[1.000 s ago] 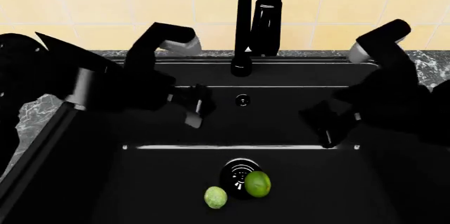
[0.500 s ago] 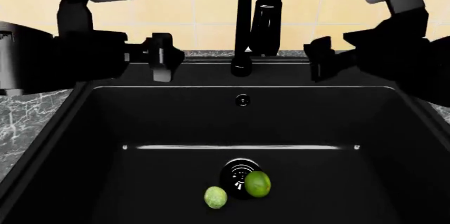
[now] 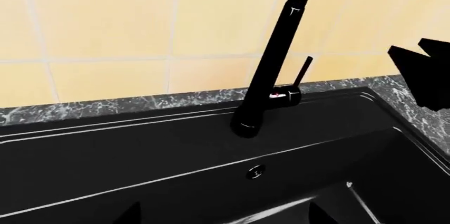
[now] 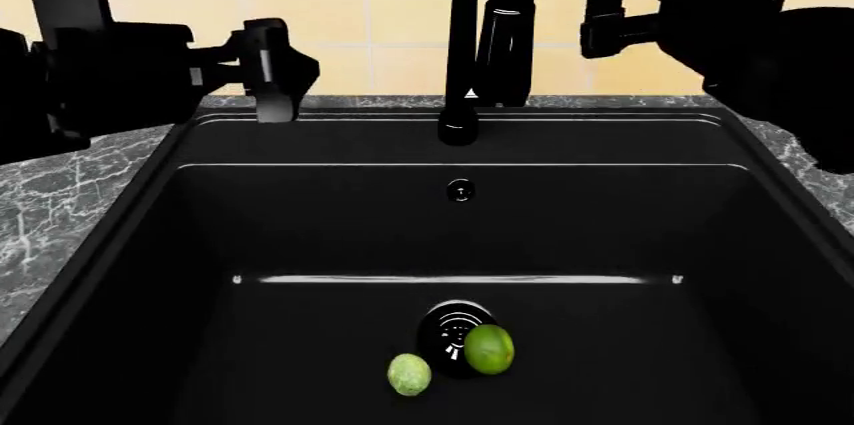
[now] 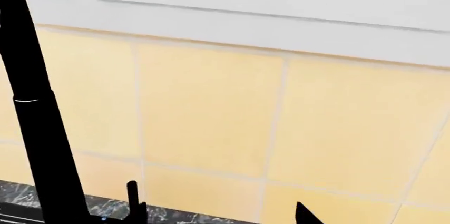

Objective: Pick up the fruits and vegetables and place them in the sink. Turn on the sink faucet to wash them. Then turn the sink off and put them in the tray.

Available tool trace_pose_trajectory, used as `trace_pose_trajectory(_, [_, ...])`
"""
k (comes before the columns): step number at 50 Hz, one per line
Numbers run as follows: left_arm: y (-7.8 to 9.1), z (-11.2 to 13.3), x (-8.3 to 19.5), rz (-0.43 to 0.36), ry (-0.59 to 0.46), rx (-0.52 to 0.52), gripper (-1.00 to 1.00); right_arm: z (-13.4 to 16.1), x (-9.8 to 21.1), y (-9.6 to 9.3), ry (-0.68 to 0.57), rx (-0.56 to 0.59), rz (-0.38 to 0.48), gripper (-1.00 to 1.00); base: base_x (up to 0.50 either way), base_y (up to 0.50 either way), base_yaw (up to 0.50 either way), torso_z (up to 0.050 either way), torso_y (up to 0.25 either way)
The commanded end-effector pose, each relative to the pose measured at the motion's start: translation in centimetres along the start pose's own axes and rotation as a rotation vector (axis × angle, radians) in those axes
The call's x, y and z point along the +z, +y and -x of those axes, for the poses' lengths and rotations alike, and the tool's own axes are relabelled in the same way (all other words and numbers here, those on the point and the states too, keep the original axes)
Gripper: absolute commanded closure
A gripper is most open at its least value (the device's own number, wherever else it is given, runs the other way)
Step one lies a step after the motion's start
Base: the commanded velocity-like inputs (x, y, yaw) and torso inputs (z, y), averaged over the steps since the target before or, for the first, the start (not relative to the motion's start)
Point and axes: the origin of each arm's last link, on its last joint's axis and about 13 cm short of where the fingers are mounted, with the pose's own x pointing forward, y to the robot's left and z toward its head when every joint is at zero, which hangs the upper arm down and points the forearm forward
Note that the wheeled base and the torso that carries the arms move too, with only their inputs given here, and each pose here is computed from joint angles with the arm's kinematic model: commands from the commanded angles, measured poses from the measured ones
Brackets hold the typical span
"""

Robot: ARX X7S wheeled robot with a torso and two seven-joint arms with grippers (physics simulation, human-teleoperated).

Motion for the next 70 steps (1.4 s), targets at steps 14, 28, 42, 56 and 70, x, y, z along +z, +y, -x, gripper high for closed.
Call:
trace_pose_trajectory(14, [0.1,0.6,0.2,0.046,-0.051,-0.019,-1.0,-6.3,-0.4,3.6,-0.105,0.035,-0.002,-1.0,0.0,0.0,0.0,0.0,0.0])
trace_pose_trajectory(28, [0.0,0.7,0.2,0.053,-0.055,-0.039,-1.0,-7.2,-2.3,5.9,-0.131,0.046,-0.032,-1.0,0.0,0.0,0.0,0.0,0.0])
trace_pose_trajectory(42, [-0.1,0.9,0.6,0.053,-0.075,-0.066,-1.0,-7.5,-4.2,6.2,-0.157,-0.001,-0.05,-1.0,0.0,0.0,0.0,0.0,0.0])
trace_pose_trajectory(56, [-0.8,2.7,1.5,0.083,-0.188,-0.188,-1.0,-7.6,-3.8,7.1,-0.186,0.009,-0.056,-1.0,0.0,0.0,0.0,0.0,0.0])
trace_pose_trajectory(70, [-0.8,3.0,1.6,0.05,-0.208,-0.196,-1.0,-7.6,-3.1,7.3,-0.197,0.022,-0.042,-1.0,0.0,0.0,0.0,0.0,0.0])
